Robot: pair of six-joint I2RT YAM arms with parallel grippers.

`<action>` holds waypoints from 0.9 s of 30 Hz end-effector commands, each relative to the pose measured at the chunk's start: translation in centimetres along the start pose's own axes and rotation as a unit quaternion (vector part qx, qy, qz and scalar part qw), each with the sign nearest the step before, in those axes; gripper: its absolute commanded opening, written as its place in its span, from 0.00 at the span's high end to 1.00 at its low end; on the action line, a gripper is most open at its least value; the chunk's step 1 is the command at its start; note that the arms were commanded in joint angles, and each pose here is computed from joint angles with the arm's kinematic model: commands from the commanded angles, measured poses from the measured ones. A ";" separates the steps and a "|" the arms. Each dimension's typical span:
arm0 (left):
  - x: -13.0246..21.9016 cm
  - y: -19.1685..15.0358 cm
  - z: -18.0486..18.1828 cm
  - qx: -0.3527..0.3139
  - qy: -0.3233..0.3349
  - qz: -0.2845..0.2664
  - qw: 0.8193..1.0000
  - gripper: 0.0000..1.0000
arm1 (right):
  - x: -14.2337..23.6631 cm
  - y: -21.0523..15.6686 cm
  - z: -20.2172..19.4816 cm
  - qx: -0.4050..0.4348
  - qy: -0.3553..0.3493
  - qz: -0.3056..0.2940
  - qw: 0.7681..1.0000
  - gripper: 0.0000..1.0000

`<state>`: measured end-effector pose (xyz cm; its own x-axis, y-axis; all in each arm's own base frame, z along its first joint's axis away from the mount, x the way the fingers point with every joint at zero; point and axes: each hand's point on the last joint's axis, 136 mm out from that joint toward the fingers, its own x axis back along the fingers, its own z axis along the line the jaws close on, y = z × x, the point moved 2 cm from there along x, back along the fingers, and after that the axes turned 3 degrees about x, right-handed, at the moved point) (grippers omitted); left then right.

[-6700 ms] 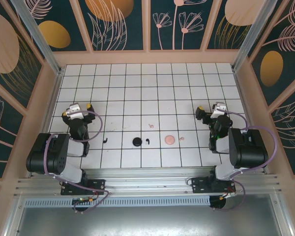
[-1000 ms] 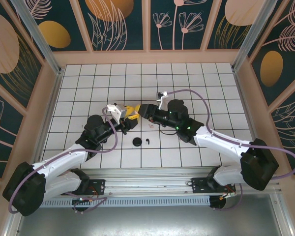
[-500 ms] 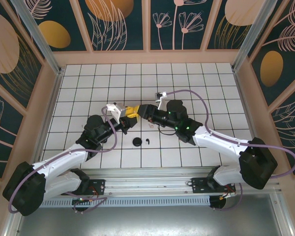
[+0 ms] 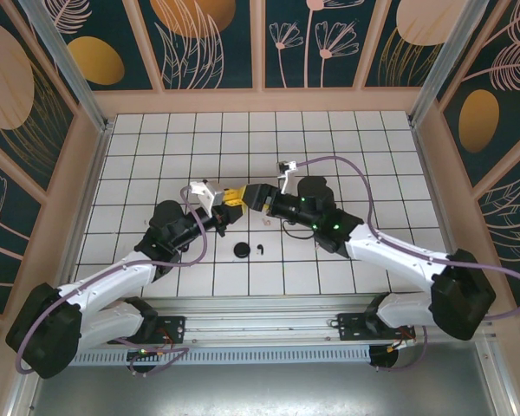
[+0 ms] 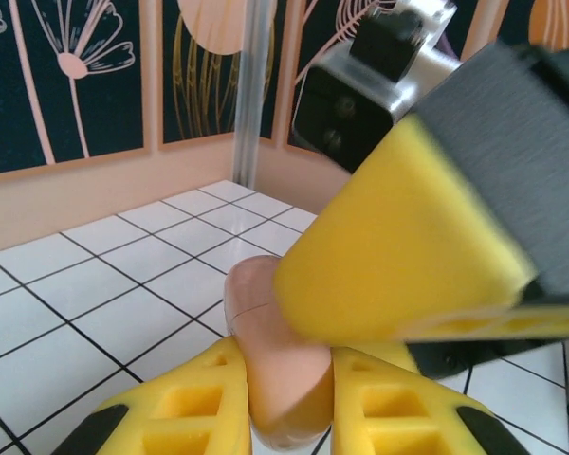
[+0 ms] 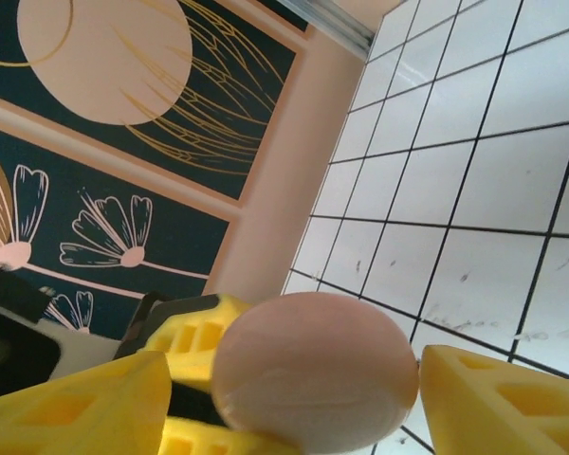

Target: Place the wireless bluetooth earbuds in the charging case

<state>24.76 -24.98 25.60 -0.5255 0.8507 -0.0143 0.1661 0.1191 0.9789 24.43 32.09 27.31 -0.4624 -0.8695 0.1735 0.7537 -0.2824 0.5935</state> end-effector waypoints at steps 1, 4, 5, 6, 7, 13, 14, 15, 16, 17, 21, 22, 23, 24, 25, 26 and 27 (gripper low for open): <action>-0.4 1.7 -1.5 -0.006 -0.043 -0.016 0.999 0.85 | 2.8 3.0 1.8 0.103 -0.005 -0.045 0.994 0.26; -0.7 2.2 -2.3 -0.010 -0.069 -0.014 0.997 0.87 | 5.1 4.2 1.5 0.161 -0.025 -0.064 0.985 0.26; -0.8 2.4 -2.5 -0.010 -0.079 -0.013 0.997 0.87 | 5.7 4.6 1.6 0.182 -0.024 -0.066 0.981 0.26; -0.9 2.4 -2.7 -0.010 -0.088 -0.011 0.996 0.87 | 6.4 4.9 1.6 0.202 -0.024 -0.068 0.977 0.26; -1.0 2.6 -3.0 -0.010 -0.099 -0.011 0.995 0.87 | 7.0 5.2 1.6 0.226 -0.020 -0.067 0.972 0.29; -1.3 3.4 -4.4 -0.017 -0.150 -0.017 0.988 0.85 | 8.9 4.9 2.1 0.387 0.029 -0.004 0.922 0.44; -1.3 3.4 -4.7 -0.017 -0.160 -0.014 0.987 0.85 | 9.3 5.1 1.6 0.413 0.034 0.008 0.910 0.46; -1.4 3.5 -4.9 -0.017 -0.168 -0.013 0.986 0.85 | 9.4 4.7 1.8 0.446 0.050 0.022 0.893 0.47; -1.4 3.5 -5.1 -0.017 -0.177 -0.014 0.984 0.85 | 9.6 3.9 2.0 0.483 0.072 0.038 0.872 0.48; -1.4 3.6 -5.3 -0.017 -0.186 -0.015 0.982 0.86 | 9.7 3.3 2.2 0.514 0.091 0.048 0.852 0.49; -1.2 4.1 -6.1 -0.026 -0.213 -0.024 0.976 0.86 | 9.6 2.4 2.2 0.561 0.130 0.077 0.814 0.51; -1.2 4.2 -6.2 -0.030 -0.217 -0.025 0.975 0.86 | 9.4 2.3 2.1 0.565 0.138 0.089 0.809 0.51; -1.1 4.3 -6.4 -0.034 -0.222 -0.026 0.974 0.86 | 9.2 2.0 2.0 0.566 0.145 0.103 0.805 0.51; -1.1 4.4 -6.4 -0.038 -0.223 -0.027 0.974 0.86 | 9.0 1.9 1.9 0.566 0.151 0.111 0.802 0.51; -1.0 4.4 -6.5 -0.041 -0.225 -0.027 0.973 0.86 | 8.8 1.8 1.8 0.566 0.159 0.120 0.800 0.51; -1.0 4.5 -6.6 -0.045 -0.228 -0.029 0.972 0.86 | 8.7 1.7 1.8 0.565 0.168 0.125 0.798 0.52; -1.0 4.6 -6.7 -0.047 -0.230 -0.029 0.971 0.86 | 8.5 1.6 1.8 0.566 0.174 0.127 0.796 0.52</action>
<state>21.33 -28.48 29.27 -0.1629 0.9827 -0.0879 0.1361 0.1106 0.9845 22.12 24.86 31.03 -0.1597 -0.9461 0.2816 -0.1069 0.3001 0.9479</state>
